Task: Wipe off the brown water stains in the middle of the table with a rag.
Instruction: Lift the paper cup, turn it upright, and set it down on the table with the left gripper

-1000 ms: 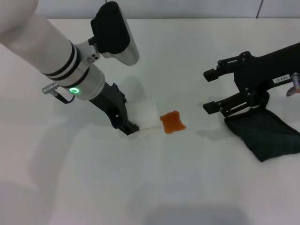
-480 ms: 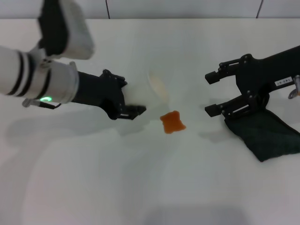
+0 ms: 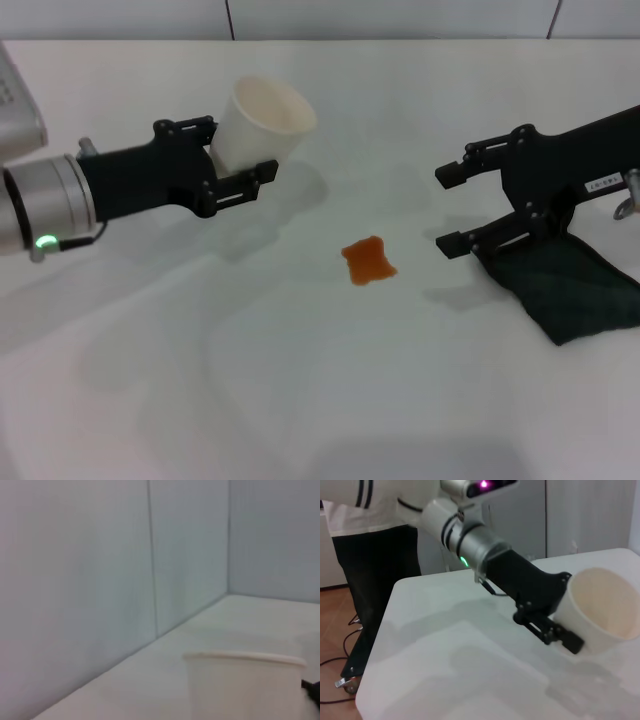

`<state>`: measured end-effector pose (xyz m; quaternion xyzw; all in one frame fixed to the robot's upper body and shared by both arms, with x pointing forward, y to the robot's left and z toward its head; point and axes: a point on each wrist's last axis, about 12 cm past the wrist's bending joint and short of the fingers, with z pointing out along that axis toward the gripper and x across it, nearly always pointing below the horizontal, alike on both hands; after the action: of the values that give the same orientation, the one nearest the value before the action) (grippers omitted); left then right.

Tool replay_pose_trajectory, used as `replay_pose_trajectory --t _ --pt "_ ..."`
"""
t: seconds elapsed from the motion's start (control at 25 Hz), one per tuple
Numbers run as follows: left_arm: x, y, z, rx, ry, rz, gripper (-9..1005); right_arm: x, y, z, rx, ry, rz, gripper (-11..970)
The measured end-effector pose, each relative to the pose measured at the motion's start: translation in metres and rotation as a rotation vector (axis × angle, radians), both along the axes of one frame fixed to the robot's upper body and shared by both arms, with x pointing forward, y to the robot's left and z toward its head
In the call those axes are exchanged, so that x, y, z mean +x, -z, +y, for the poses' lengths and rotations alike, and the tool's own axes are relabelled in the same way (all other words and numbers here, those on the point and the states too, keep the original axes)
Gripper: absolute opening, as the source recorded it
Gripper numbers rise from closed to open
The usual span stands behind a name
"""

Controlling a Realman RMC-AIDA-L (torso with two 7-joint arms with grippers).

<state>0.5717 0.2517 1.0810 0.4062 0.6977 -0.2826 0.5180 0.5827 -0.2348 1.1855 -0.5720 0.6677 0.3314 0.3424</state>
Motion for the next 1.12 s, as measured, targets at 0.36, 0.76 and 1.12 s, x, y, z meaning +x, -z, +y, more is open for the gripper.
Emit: replay_pose_trajectory --t 0.36,0.76,1.12 --pt "0.002 0.036 -0.027 -0.016 -0.093 0.014 613 0.001 0.0 0.002 0.008 0.005 -0.003 845" --pt "0.004 0.049 -0.044 0.021 -0.116 0.056 640 0.001 0.0 0.002 0.014 0.007 -0.004 845" --pt "-0.002 0.063 -0.045 0.074 -0.145 0.104 664 -0.002 0.002 0.0 0.014 0.009 0.002 844"
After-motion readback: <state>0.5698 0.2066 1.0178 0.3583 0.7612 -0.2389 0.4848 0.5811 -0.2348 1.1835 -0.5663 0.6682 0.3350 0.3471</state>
